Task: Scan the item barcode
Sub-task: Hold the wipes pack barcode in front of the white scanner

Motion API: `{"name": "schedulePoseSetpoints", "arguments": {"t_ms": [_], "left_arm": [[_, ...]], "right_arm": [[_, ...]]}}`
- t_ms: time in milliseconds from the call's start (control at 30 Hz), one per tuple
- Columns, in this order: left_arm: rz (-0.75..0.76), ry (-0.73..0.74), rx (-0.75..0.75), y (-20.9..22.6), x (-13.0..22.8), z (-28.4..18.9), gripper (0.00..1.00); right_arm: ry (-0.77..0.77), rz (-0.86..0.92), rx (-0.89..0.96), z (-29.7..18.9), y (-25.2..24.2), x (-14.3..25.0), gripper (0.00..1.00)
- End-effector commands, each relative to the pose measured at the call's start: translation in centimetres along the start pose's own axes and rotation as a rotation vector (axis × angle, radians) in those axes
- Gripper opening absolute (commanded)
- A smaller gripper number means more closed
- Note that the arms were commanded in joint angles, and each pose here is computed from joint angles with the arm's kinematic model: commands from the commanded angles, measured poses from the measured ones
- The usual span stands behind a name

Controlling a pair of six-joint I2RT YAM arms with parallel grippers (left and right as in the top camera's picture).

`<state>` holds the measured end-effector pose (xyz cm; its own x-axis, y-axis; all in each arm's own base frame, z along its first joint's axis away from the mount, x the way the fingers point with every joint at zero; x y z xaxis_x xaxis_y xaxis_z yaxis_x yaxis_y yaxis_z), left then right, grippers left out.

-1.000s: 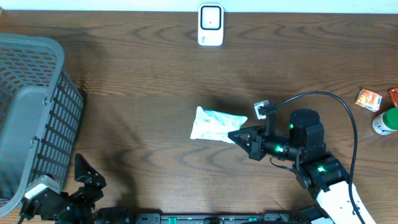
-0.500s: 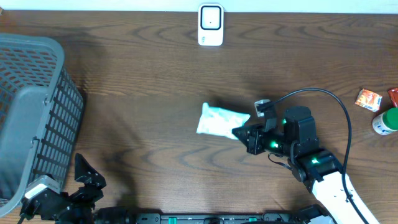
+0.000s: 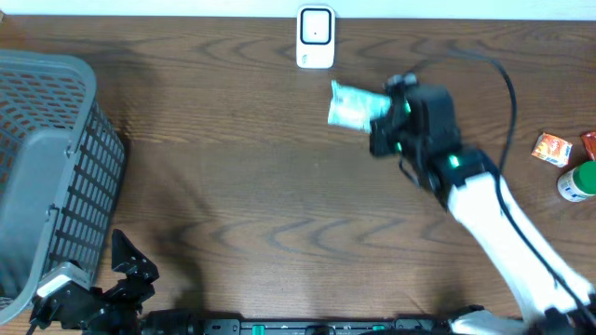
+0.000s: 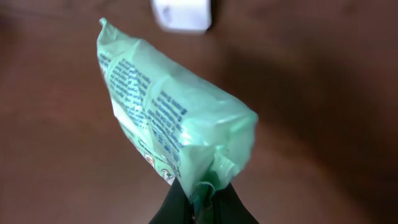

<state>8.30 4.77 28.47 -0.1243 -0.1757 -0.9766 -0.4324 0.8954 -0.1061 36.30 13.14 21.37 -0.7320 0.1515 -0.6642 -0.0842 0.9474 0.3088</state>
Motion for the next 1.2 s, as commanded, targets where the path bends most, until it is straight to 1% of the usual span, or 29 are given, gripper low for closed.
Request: {"name": "schedulePoseSetpoints", "arguments": {"t_ms": [0, 167, 300, 500, 533, 667, 767, 933, 1067, 1167], "left_arm": [[-0.01, -0.004, 0.011, -0.1, 0.0, -0.1, 0.84], [-0.01, -0.004, 0.011, -0.1, 0.0, -0.1, 0.84], [-0.01, -0.004, 0.011, -0.1, 0.0, -0.1, 0.84], [-0.01, -0.004, 0.011, -0.1, 0.0, -0.1, 0.85], [-0.01, -0.004, 0.011, -0.1, 0.0, -0.1, 0.85], [-0.01, -0.004, 0.011, -0.1, 0.0, -0.1, 0.84], [-0.01, -0.004, 0.011, -0.1, 0.0, -0.1, 0.85], [-0.01, -0.004, 0.011, -0.1, 0.0, -0.1, 0.84], [-0.01, -0.004, 0.011, -0.1, 0.0, -0.1, 0.85], [-0.01, -0.004, 0.011, -0.1, 0.0, -0.1, 0.84]], "right_arm": [[-0.071, -0.187, 0.163, 1.8, -0.5, -4.3, 0.01], [-0.122, -0.323, 0.311, 4.4, -0.3, -8.4, 0.01], [-0.162, -0.48, 0.464, 6.8, 0.3, -10.9, 0.01], [-0.237, -0.694, 0.619, 10.6, 2.6, -12.4, 0.01], [-0.277, -0.758, 0.674, 11.7, 3.4, -12.7, 0.01], [-0.354, -0.889, 0.79, 13.6, 4.4, -13.3, 0.01], [-0.383, -0.977, 0.846, 15.3, 5.0, -12.9, 0.01], [-0.3, -1.141, 0.866, 19.3, 5.2, -9.6, 0.01], [-0.226, -1.213, 0.895, 22.3, 4.7, -6.4, 0.01], [-0.205, -1.269, 0.883, 23.2, 5.5, -5.0, 0.01]]}}
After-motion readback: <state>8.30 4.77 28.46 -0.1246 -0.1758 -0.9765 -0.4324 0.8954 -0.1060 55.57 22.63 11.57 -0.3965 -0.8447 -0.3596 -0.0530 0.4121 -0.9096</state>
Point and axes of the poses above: each gripper's point midway between its finger pads, its own z axis out along the fingers, its own y axis along the line the jaws close on, x = y × z, the point moved 5 cm from there along -z, back along the fingers, and after that the axes turned 12 degrees about z, right-handed, at the moved point
